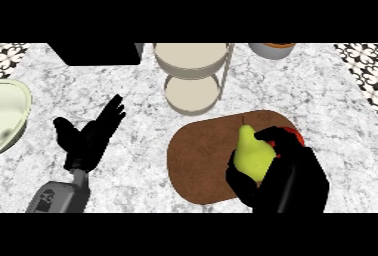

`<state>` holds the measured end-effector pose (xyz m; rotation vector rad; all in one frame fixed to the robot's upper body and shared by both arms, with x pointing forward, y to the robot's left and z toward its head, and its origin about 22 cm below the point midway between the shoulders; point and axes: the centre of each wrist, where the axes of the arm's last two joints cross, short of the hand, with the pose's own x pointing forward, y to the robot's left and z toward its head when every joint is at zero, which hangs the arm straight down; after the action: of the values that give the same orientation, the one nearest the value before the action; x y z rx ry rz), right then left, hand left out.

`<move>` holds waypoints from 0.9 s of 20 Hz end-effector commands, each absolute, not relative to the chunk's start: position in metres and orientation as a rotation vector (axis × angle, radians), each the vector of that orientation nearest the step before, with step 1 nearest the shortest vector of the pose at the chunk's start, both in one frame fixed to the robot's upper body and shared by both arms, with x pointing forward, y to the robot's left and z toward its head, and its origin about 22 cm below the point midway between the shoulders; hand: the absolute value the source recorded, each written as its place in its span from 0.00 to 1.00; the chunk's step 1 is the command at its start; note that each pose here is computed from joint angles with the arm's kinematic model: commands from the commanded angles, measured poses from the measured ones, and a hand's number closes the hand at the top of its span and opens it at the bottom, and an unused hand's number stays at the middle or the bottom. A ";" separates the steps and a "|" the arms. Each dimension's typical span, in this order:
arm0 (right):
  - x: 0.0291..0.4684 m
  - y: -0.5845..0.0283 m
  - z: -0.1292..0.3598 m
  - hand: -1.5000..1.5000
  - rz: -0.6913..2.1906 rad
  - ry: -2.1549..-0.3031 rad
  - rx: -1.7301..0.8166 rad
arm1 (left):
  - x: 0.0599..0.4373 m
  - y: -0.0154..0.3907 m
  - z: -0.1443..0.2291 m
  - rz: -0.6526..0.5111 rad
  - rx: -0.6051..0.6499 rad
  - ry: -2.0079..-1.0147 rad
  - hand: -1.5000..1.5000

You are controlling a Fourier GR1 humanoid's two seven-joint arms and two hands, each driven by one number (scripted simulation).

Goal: Pick the pear from the cutting board and place it in the tiered basket

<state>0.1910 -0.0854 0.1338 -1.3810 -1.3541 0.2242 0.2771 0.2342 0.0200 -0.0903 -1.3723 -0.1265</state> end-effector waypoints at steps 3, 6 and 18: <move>0.193 -0.078 0.165 1.00 0.051 -1.194 -1.482 | 0.280 0.229 0.019 -0.139 -0.096 -1.374 0.50; 0.203 -0.079 0.177 1.00 0.053 -1.171 -1.512 | 0.277 0.219 0.019 -0.167 -0.121 -1.376 0.50; 0.279 -0.085 0.242 1.00 -0.065 -1.087 -1.519 | 0.288 0.211 0.028 -0.203 -0.144 -1.398 0.50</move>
<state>0.2585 -0.0899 0.2119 -1.5506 -1.3167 0.1072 0.2869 0.2128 0.0300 -0.1422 -1.3950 -0.1971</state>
